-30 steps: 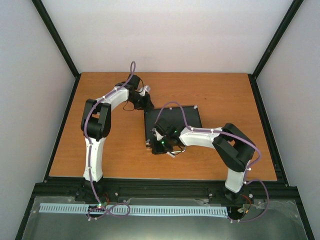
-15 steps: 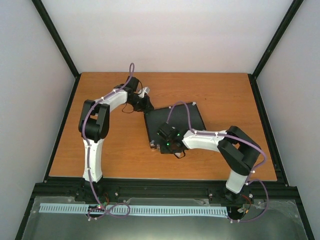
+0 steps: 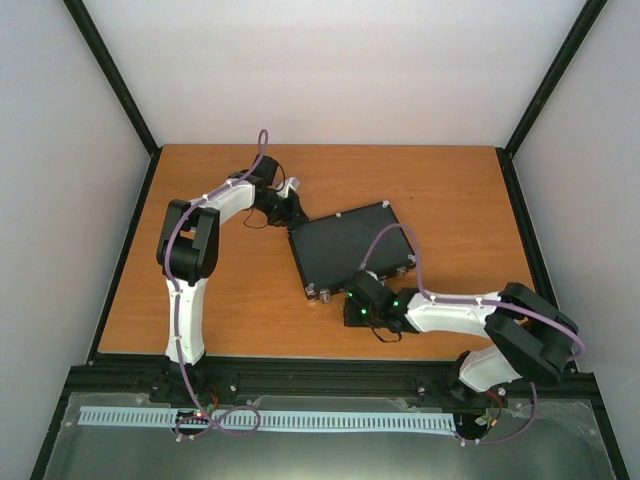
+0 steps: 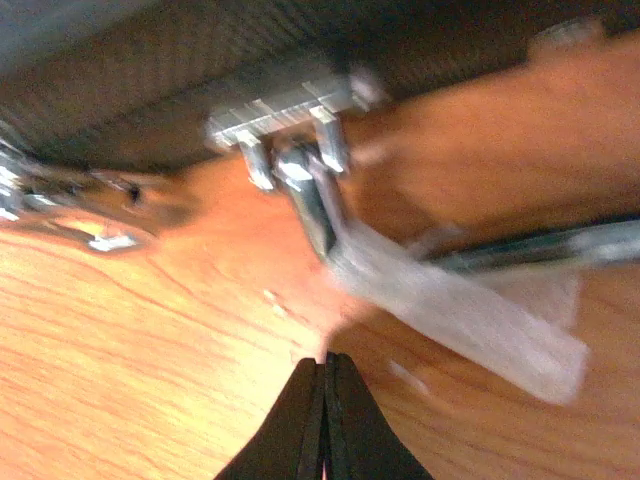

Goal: Pack up texas hold em set

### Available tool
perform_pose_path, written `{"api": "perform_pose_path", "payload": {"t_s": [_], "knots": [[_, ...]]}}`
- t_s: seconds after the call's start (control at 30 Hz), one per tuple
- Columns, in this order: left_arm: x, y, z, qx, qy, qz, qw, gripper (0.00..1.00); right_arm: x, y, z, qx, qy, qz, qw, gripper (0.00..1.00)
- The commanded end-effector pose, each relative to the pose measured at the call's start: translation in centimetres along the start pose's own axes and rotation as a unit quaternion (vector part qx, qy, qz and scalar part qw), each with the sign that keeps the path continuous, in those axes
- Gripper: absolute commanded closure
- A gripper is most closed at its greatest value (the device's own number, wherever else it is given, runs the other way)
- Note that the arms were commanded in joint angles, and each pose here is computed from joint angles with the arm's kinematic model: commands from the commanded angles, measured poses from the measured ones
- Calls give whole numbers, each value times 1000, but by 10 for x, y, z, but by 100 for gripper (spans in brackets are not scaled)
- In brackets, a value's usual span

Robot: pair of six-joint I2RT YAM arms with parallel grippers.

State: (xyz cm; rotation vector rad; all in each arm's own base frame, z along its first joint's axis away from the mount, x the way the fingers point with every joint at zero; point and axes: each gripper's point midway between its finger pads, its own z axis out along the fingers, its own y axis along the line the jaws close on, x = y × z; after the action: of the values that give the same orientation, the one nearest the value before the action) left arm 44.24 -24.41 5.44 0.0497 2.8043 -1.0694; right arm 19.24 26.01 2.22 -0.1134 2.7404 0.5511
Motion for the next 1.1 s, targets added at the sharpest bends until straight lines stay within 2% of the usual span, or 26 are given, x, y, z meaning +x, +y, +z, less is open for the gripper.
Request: {"api": "perform_pose_path", "payload": {"t_s": [0.0,0.27,0.4,0.67,1.07], "knots": [[26,24,13,-34,52,-45,997,90,-4,11,-2,-71,-50,31,996,97],[19,24,16,-37,52,-46,997,90,-23,52,2,-166,-94,-20,981,97],[18,29,21,-40,56,-49,996,90,-25,62,6,-184,-91,-27,978,97],[22,35,26,-45,61,-54,996,91,-24,55,9,-171,-94,-30,980,97],[25,37,26,-50,64,-52,995,91,-28,43,36,-133,-82,-16,988,97]]}}
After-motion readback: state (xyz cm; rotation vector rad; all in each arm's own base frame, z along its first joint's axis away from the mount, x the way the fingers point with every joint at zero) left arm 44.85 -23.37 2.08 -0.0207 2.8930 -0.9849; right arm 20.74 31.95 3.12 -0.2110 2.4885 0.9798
